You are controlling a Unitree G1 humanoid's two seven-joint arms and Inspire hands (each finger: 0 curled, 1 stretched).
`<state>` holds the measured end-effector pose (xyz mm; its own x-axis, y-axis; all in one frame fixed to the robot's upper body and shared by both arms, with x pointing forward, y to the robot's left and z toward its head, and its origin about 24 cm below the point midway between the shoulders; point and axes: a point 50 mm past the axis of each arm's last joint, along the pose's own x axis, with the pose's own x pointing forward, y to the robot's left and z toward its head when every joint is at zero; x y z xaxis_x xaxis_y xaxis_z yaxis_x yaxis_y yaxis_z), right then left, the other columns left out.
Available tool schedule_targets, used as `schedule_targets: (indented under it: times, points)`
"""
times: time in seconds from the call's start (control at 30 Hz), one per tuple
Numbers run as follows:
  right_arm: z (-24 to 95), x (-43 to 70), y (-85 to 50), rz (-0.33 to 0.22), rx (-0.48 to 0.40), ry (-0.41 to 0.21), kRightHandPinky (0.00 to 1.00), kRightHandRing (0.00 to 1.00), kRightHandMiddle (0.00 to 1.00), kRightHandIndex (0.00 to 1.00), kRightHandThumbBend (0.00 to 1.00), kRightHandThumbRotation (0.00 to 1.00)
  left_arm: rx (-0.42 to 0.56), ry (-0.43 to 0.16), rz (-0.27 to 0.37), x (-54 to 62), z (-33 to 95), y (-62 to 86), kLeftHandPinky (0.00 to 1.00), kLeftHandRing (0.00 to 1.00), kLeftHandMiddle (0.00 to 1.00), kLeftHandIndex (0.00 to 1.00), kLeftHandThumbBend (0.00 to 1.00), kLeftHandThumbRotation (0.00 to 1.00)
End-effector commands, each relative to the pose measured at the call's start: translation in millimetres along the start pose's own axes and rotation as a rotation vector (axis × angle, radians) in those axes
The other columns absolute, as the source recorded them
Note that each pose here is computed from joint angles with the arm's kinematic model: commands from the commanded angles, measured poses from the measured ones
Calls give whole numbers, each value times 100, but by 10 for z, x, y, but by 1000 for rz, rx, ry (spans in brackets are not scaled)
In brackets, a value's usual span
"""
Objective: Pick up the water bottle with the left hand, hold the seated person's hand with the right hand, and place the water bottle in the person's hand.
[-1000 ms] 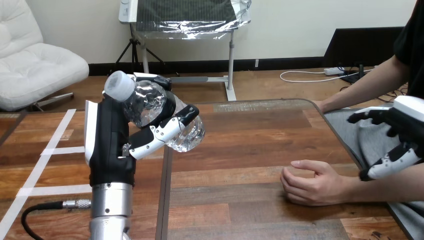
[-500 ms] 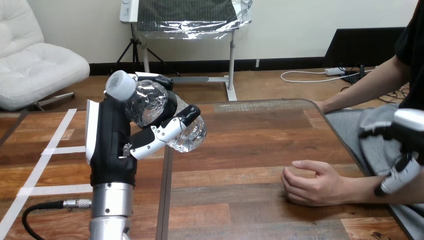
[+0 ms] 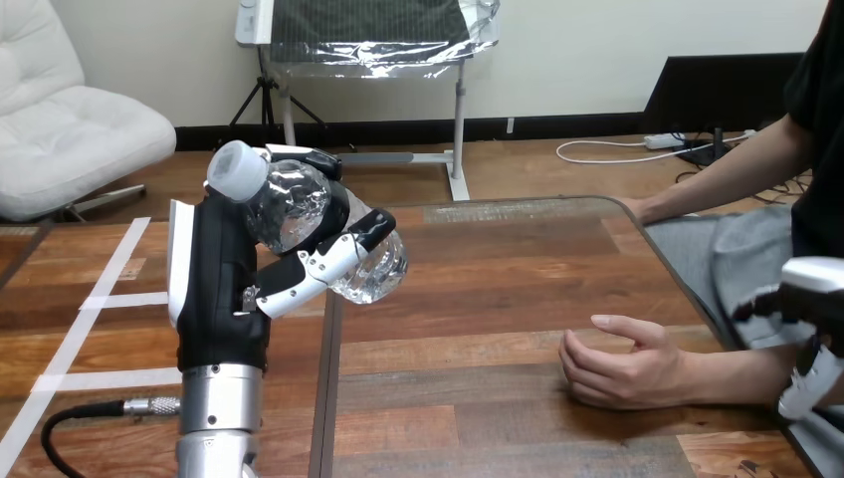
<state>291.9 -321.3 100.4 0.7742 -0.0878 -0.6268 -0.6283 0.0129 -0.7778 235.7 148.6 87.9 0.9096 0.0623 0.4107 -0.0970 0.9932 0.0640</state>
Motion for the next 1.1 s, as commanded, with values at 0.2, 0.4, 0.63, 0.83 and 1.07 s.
schedule_targets:
  times: [0.2, 0.4, 0.63, 0.83, 1.07]
  points:
    - [134, 47, -345, -66, -83, -28, 78, 90, 93, 87, 77, 0, -18, -87, 10, 118, 147, 14, 46, 43, 45, 49, 63, 0]
    - [169, 103, -330, -59, -102, -47, 79, 89, 92, 86, 78, 0, -23, -87, 13, 117, 141, 18, 46, 43, 45, 50, 63, 0]
    - [239, 147, -323, -47, -138, -61, 79, 89, 92, 86, 78, 0, -15, -84, 16, 116, 141, 27, 47, 44, 45, 50, 63, 0]
    - [272, 195, -313, -39, -176, -70, 82, 89, 91, 86, 77, 0, -13, -83, 16, 115, 145, 31, 48, 44, 45, 50, 63, 0]
    - [296, 249, -298, -53, -192, -91, 83, 88, 90, 85, 77, 0, -12, -87, 16, 115, 151, 38, 46, 43, 45, 50, 62, 0]
